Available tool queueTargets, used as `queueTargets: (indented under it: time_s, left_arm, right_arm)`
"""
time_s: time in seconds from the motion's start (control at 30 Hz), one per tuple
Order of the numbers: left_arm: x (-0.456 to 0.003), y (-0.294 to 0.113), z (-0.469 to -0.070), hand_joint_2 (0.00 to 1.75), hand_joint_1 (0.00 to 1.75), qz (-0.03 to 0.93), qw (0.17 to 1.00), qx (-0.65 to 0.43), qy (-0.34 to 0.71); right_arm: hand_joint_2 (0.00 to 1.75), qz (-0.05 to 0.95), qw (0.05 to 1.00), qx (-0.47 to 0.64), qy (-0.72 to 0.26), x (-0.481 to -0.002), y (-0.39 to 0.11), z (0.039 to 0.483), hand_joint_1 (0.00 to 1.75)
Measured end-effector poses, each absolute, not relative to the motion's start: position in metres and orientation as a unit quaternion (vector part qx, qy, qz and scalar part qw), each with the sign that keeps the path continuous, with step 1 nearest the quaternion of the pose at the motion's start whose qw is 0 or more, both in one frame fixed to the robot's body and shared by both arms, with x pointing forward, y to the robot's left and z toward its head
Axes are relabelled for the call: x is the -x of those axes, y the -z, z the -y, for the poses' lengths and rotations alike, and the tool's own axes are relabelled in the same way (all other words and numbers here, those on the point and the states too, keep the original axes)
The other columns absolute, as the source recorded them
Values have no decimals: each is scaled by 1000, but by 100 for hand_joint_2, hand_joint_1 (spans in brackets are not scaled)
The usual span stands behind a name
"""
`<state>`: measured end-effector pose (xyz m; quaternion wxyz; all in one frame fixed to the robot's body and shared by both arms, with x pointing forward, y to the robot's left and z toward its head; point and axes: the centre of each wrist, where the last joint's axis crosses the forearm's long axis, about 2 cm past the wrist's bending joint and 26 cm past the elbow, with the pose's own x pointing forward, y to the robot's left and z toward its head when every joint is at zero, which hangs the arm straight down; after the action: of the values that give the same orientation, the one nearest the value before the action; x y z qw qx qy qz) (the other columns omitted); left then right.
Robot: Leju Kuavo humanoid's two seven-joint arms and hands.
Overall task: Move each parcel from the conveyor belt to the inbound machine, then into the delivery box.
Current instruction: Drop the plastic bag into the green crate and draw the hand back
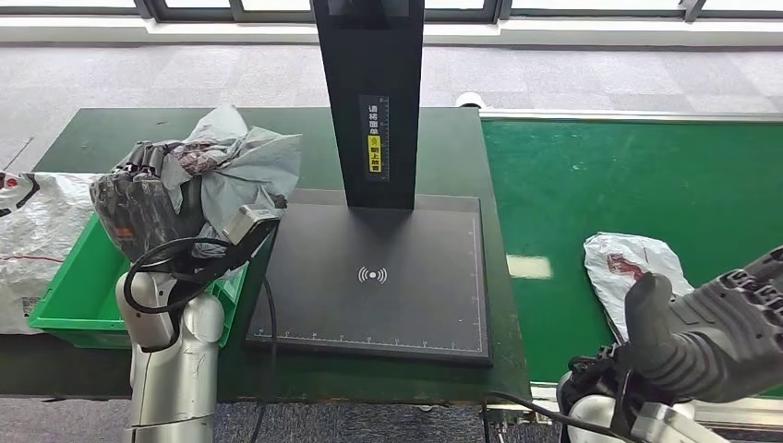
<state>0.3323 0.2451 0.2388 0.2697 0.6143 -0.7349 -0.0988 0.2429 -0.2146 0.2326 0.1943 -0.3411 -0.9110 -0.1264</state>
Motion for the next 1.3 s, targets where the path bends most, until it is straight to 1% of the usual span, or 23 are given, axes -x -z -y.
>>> queueTargets:
  time_s: [0.13,0.3,0.47,0.67,0.8,0.83,0.97,1.3]
  left_arm:
    - [-338,-200,-272,175,175,691,342,-627,113]
    - [-343,-171,-290,175,175,644,401,-638,131]
    - [-347,-153,-295,175,175,618,448,-633,131]
    - [-349,-144,-295,175,175,605,468,-629,137]
    - [-353,-137,-297,175,0,586,493,-629,135]
    - [-354,-135,-297,175,0,577,505,-628,130]
    - [-355,-124,-300,0,0,552,542,-623,118]
    - [-355,-121,-302,0,0,577,537,-605,116]
  right_arm:
    - [175,913,199,335,121,-244,-230,210,0]
    - [175,915,205,328,115,-246,-227,205,0]
    - [175,916,211,322,110,-248,-225,201,0]
    - [175,916,215,320,107,-249,-222,200,0]
    - [175,916,218,319,105,-250,-221,199,0]
    - [175,916,219,319,104,-250,-221,199,0]
    - [175,917,222,316,101,-251,-219,197,0]
    - [175,918,229,310,94,-253,-215,192,0]
